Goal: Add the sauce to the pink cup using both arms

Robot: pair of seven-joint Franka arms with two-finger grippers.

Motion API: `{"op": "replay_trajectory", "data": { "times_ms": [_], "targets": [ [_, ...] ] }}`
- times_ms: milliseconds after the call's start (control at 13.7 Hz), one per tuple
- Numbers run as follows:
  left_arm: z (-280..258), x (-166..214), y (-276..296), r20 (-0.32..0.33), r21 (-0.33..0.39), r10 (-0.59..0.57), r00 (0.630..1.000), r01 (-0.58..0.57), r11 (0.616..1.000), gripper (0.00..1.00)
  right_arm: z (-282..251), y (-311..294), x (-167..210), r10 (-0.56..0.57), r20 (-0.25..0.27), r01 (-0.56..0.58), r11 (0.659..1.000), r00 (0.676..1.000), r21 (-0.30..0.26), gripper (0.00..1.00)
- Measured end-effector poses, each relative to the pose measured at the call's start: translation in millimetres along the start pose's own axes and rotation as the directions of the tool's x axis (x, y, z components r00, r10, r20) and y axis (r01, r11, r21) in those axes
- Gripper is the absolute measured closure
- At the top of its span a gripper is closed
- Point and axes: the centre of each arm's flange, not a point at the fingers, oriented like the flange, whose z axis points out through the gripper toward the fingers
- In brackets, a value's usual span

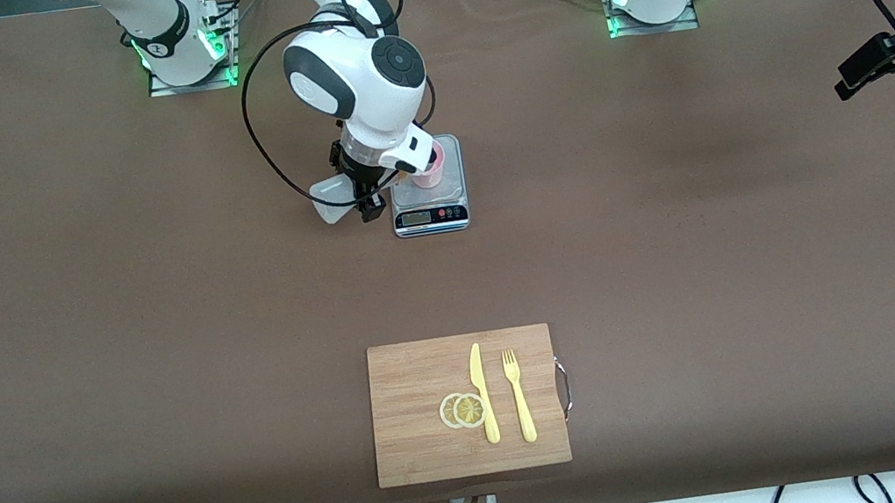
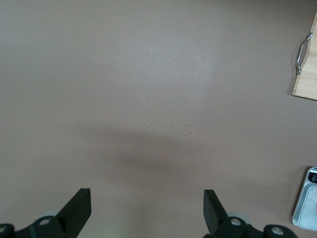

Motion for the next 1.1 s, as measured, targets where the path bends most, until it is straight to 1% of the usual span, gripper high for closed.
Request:
{"op": "replay_trajectory", "data": {
  "times_ms": [439,658,1097],
  "targets": [
    [-0.2,0.0,0.1,0.000,0.000,0.000,1.000,0.000,1.000,0.00,-2.1,-8.8,10.2,0.027,0.053,-0.027,1.000,0.998,0.003,0.68],
    [-0.3,0.0,0.1,-0.001,0.000,0.000,1.000,0.000,1.000,0.00,-5.5,-15.7,18.3,0.051,0.091,-0.051,0.999,0.995,0.005,0.68],
    [-0.6,0.0,0.1,-0.001,-0.001,0.000,1.000,0.000,1.000,0.00,-17.5,-18.6,20.7,0.064,0.122,-0.066,0.998,0.990,0.014,0.68]
  ]
}}
